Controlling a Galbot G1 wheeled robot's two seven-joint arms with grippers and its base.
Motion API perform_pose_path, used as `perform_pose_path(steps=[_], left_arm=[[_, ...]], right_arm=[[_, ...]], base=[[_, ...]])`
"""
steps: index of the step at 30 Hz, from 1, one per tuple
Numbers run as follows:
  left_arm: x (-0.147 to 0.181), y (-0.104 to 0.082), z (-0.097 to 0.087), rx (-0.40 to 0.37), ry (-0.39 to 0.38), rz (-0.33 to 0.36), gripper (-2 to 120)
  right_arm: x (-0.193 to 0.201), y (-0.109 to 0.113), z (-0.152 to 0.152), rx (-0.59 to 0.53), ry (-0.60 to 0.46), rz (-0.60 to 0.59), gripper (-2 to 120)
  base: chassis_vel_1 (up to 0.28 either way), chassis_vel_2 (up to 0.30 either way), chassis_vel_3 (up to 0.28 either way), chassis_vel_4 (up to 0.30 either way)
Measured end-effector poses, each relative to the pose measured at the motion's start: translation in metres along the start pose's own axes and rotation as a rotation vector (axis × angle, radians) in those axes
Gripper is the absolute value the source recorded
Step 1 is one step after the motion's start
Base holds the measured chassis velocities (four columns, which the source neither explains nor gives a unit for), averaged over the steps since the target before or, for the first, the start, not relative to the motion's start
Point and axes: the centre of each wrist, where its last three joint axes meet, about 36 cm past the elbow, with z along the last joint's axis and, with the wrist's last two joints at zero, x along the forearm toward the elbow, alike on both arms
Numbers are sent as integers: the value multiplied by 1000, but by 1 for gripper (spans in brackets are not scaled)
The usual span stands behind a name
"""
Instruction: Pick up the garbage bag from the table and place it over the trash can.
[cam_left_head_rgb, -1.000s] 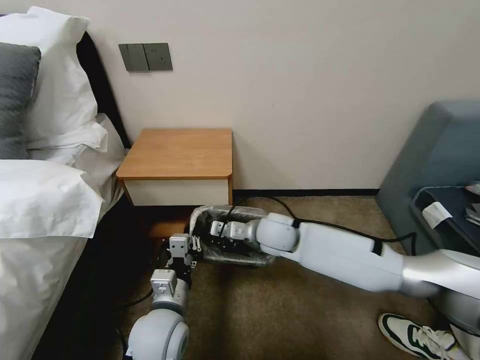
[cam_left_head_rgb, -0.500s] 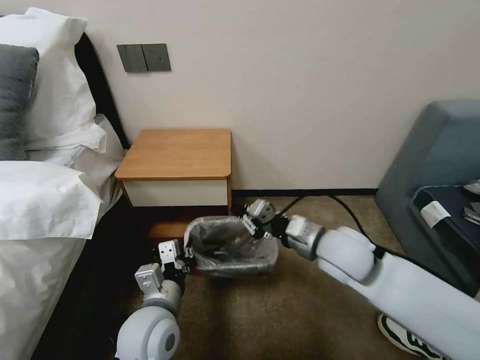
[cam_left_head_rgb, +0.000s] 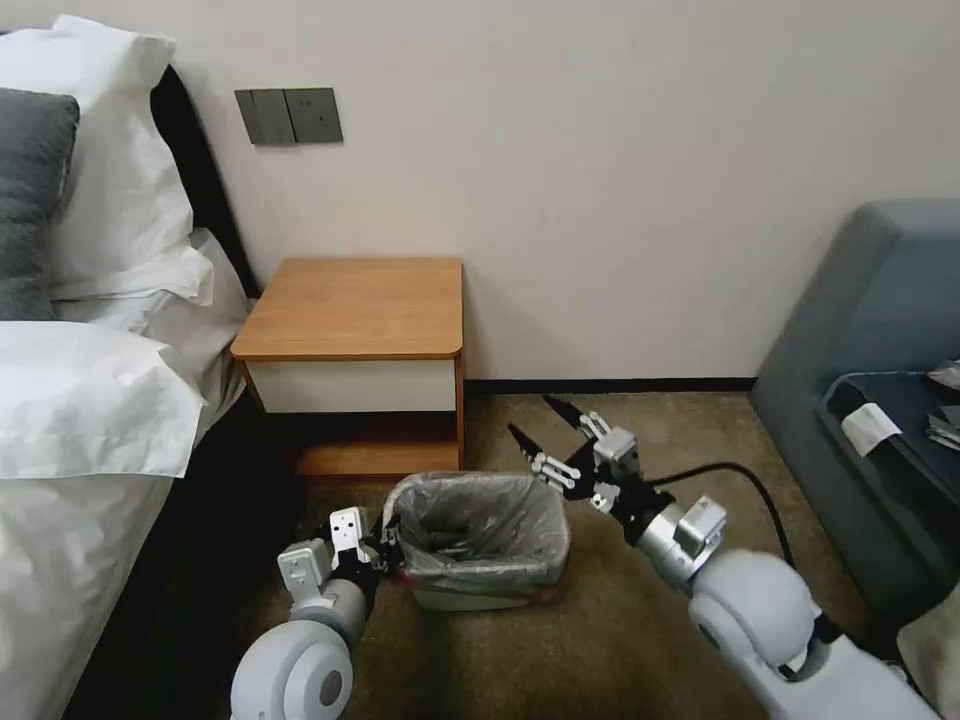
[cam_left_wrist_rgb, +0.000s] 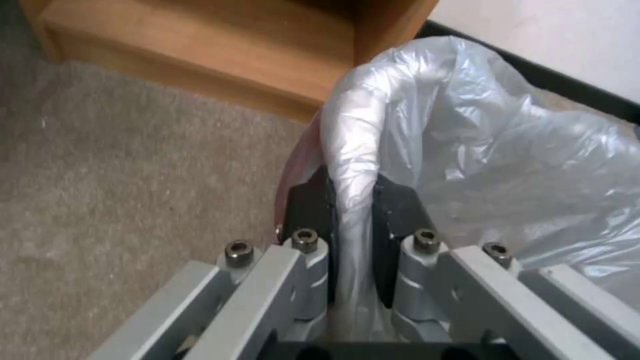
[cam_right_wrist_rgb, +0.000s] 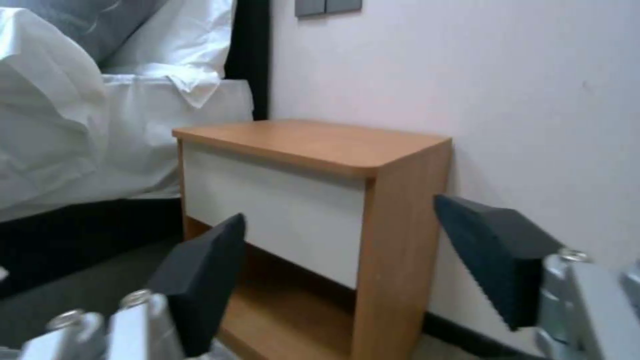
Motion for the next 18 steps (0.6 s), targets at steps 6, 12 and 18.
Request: perform_pose_path(steps=[6, 12, 18], left_arm=[[-5, 2, 6, 6, 5, 0, 7], [-5, 3, 9, 12, 3, -2, 7], [-6, 4, 12, 18, 2, -6, 25]], right_arm=[[-2, 11, 12, -41, -5, 0, 96], [-6, 14, 13, -47, -12, -18, 100], [-7, 12, 8, -53, -9, -23, 100]], base=[[0, 0, 0, 0], [0, 0, 0, 0], [0, 0, 0, 0]])
